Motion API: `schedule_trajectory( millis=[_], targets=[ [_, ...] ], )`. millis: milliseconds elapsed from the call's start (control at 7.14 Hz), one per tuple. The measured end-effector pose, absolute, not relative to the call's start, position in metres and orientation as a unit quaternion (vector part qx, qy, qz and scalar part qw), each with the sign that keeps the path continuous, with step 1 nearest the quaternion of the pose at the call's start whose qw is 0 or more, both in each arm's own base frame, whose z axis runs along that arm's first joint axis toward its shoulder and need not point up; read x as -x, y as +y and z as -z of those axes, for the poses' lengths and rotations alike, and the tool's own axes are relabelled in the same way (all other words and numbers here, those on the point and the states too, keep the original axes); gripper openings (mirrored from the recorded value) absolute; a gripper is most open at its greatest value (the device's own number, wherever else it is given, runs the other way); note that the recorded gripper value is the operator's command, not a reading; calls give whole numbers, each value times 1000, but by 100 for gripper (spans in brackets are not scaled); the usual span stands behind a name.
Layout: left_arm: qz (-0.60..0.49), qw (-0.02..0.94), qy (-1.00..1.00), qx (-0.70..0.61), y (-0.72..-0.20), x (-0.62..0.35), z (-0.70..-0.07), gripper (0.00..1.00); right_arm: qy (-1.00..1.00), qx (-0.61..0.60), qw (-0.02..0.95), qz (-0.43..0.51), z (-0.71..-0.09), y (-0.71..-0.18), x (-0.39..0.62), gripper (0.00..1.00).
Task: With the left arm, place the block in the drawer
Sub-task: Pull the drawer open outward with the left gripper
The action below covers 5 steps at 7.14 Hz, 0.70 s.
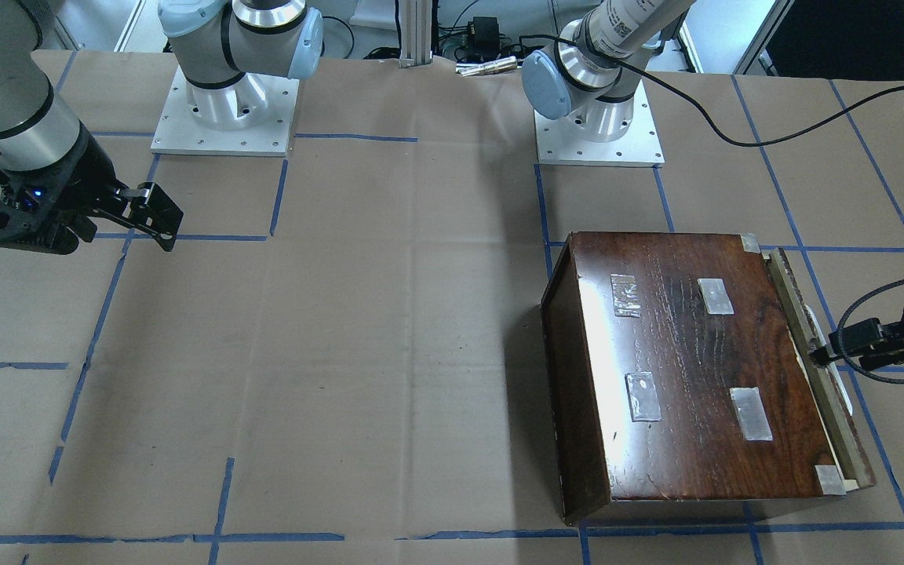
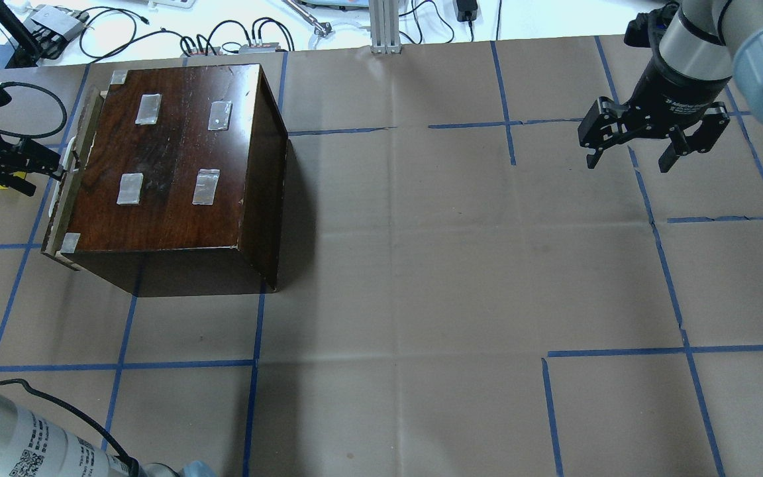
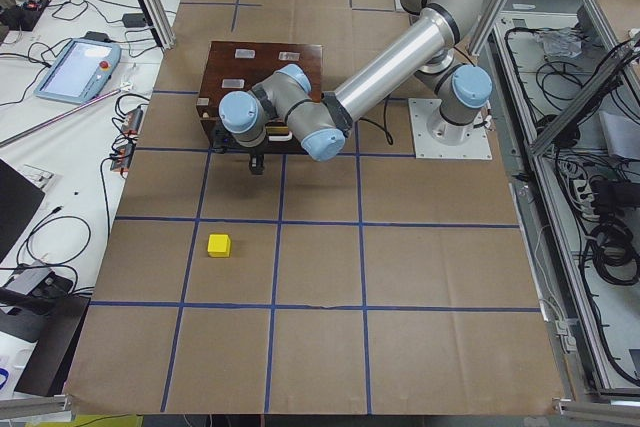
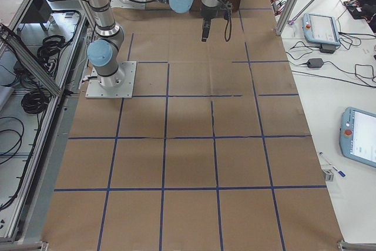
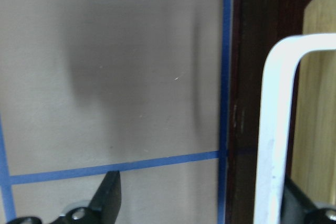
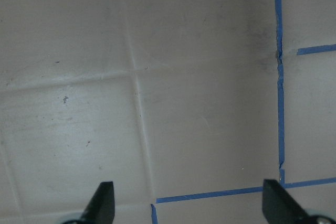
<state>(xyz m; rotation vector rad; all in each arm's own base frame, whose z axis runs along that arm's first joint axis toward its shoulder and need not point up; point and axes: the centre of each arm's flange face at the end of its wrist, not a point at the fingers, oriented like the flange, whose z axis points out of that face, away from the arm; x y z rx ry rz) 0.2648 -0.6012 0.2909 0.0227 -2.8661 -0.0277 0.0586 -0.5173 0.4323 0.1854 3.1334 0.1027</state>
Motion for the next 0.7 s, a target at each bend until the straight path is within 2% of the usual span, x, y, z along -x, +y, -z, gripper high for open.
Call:
schedule_trajectory(
  millis=[701],
  targets=[
    [21, 114, -993, -27, -591, -303, -289, 98, 998, -59, 0, -32, -433, -517, -59, 100]
  ],
)
